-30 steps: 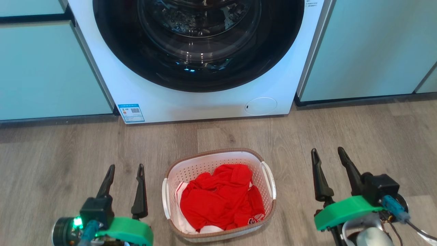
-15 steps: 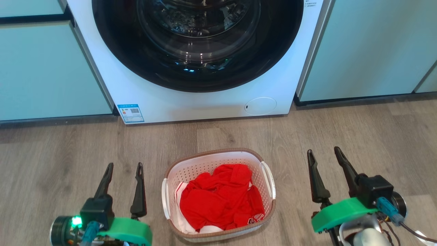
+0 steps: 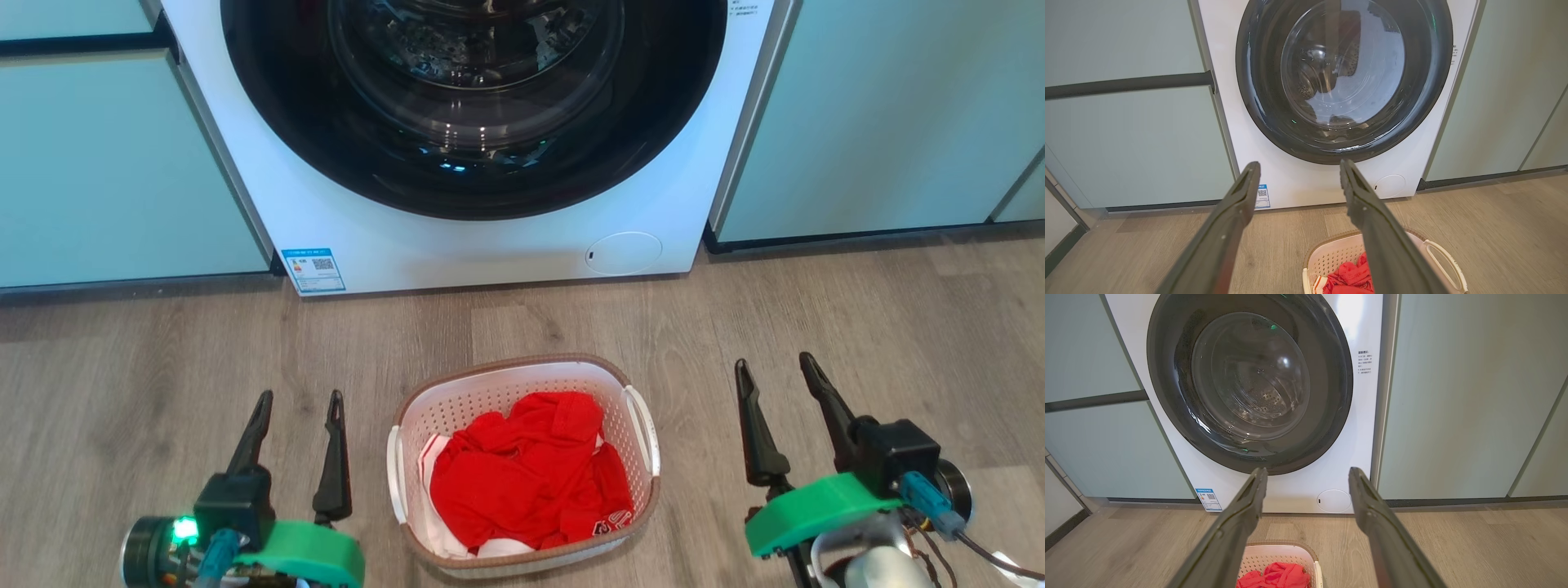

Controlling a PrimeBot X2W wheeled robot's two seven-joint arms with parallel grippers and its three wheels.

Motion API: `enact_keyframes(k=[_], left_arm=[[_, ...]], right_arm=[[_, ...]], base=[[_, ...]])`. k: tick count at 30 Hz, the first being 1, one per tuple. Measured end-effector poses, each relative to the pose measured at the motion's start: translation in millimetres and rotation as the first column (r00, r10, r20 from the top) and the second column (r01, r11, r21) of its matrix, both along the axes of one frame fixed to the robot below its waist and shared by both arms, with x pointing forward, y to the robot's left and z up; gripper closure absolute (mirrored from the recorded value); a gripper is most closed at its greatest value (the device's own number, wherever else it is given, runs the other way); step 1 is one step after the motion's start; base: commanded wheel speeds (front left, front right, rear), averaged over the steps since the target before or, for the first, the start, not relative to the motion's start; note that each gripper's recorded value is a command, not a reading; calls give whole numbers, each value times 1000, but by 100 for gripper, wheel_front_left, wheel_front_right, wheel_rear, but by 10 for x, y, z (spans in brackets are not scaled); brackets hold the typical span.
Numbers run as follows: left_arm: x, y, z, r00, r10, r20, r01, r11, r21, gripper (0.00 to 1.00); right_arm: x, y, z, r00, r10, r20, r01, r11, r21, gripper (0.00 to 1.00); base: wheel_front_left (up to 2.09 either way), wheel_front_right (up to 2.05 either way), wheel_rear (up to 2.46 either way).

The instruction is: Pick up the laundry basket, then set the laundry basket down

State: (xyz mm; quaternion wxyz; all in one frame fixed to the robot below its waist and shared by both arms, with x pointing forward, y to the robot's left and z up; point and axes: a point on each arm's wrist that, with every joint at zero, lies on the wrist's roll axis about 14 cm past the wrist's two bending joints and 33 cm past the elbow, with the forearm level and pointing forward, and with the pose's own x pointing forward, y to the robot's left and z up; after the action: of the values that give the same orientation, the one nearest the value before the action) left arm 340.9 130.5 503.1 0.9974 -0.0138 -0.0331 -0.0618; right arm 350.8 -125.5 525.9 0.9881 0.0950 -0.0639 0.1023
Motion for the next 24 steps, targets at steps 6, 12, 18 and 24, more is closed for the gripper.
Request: enact_keyframes(k=[6, 12, 18, 24], left_arm=[[2, 1, -20, 1000, -2, -7, 2, 1000, -1, 0], [10, 6, -76, 1000, 0, -25, 0, 1000, 0, 0], [24, 5, -178, 998, -1, -57, 1, 1000, 0, 0], [48, 14, -456, 989, 3, -148, -4, 1000, -8, 0]], right_arm=[[8, 2, -15, 1000, 1, -5, -1, 1000, 0, 0], [24, -1, -51, 1000, 0, -16, 0, 1000, 0, 0], [44, -4, -173, 999, -1, -55, 1, 1000, -2, 0], [100, -12, -408, 992, -3, -127, 2, 1000, -7, 0]], base=[[0, 0, 0], [0, 0, 0], [0, 0, 0], [0, 0, 0]])
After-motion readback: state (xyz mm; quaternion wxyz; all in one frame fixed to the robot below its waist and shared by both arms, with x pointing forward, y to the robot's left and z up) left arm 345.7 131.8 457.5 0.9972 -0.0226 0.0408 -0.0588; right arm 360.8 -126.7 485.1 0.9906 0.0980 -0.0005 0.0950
